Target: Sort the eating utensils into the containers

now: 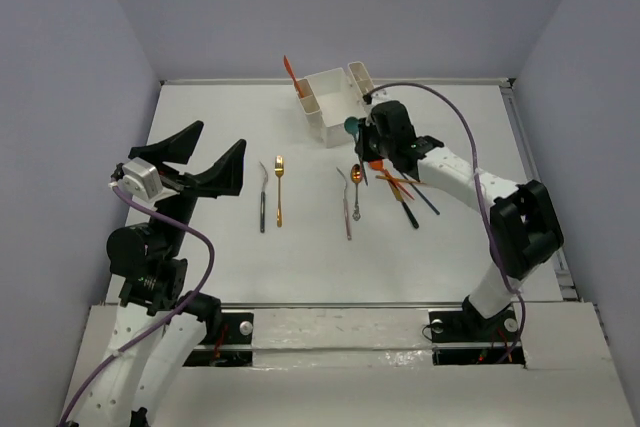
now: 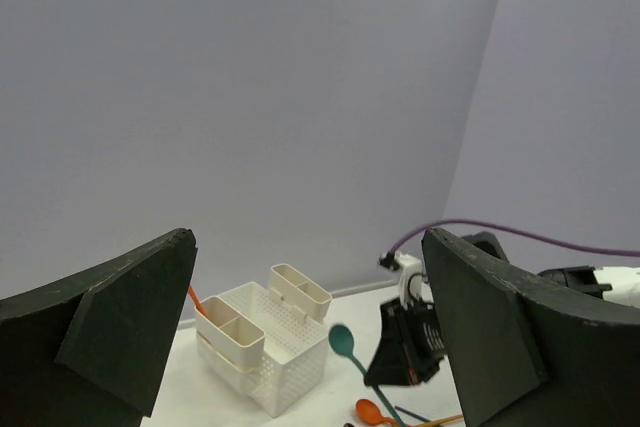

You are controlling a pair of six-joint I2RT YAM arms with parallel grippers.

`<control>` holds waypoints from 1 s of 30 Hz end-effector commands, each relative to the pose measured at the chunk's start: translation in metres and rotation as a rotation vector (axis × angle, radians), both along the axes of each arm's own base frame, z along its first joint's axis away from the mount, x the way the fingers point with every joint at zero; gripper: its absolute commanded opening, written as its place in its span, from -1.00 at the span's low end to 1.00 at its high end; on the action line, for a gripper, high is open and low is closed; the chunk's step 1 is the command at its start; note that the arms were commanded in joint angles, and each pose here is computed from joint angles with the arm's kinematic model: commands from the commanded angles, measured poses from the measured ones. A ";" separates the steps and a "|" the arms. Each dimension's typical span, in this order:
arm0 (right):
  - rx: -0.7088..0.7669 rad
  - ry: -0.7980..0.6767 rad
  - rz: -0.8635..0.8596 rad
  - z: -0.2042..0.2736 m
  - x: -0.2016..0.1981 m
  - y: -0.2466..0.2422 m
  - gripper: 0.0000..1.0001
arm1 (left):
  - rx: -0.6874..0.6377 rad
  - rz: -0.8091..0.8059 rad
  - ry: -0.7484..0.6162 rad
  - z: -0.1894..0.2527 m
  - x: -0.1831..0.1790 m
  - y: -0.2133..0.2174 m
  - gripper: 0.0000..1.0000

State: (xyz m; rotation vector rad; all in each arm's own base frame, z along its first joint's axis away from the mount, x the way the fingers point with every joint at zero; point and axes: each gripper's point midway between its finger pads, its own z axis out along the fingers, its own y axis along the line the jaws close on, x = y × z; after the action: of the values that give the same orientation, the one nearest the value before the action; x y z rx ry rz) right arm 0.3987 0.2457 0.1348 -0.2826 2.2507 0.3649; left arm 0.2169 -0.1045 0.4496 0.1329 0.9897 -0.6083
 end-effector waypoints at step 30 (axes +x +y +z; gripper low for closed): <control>0.360 -1.034 -0.240 0.188 0.300 -0.021 -1.00 | 0.034 0.019 0.027 -0.002 0.030 -0.003 0.98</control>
State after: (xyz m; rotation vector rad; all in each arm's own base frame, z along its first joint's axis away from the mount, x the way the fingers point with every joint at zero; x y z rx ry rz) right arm 0.7030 0.2367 0.2776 0.0109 1.3141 0.3985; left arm 0.2587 -0.1103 0.4189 0.1201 1.1201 -0.5809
